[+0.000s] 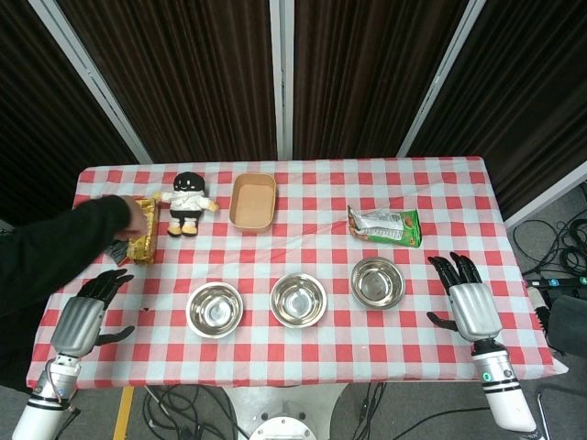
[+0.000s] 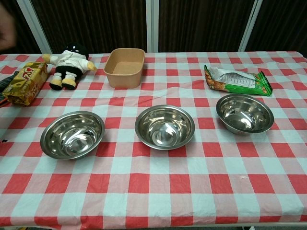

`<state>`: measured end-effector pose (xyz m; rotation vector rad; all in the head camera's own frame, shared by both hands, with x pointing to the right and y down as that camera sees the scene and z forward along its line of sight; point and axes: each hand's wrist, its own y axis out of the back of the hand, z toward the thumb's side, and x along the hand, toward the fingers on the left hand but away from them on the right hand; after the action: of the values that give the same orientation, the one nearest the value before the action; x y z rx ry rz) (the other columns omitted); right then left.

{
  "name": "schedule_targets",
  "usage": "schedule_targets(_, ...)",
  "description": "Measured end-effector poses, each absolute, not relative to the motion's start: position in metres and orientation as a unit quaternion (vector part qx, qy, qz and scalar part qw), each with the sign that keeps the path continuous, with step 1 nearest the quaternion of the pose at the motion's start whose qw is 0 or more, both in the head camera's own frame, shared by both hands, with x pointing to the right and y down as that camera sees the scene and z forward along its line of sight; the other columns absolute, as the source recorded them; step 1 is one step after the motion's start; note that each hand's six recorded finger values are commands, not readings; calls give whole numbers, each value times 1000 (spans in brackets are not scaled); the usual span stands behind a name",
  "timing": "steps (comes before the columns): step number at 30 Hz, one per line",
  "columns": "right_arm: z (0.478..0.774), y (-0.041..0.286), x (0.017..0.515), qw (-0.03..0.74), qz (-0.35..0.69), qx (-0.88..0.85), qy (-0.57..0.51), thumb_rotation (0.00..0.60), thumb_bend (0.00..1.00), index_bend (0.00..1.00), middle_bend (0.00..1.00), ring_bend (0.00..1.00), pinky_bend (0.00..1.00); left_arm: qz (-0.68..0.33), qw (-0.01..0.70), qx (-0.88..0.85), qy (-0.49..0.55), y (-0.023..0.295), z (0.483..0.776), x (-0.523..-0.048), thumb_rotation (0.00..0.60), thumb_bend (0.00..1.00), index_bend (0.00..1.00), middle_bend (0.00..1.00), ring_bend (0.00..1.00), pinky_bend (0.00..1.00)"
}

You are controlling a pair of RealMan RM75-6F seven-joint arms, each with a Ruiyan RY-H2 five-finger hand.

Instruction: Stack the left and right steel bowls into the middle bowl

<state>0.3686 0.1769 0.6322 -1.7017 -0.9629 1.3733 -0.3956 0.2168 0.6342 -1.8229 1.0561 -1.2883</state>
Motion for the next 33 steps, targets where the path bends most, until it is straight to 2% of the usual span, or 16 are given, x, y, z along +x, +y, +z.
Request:
schedule_targets(12, 632, 179, 363, 371, 531, -667, -368, 600, 41, 100, 167, 4, 64, -492, 332, -698, 400, 217, 633, -395, 600, 121, 227, 243, 152, 225)
schedule_targets(18, 641, 182, 358, 376, 539, -671, -344, 600, 42, 169, 249, 104, 122, -489, 334, -700, 399, 216, 633, -394, 600, 121, 227, 243, 152, 224)
schedule_targets(22, 650, 180, 348, 390, 541, -676, -312, 600, 43, 213, 280, 132, 153, -489, 331, -701, 401, 219, 635, -395, 600, 121, 227, 243, 151, 224)
schedule_targets(33, 689, 174, 305, 434, 539, -689, -217, 600, 57, 297, 304, 187, 149, -481, 341, -699, 405, 217, 626, -396, 600, 121, 226, 243, 151, 224)
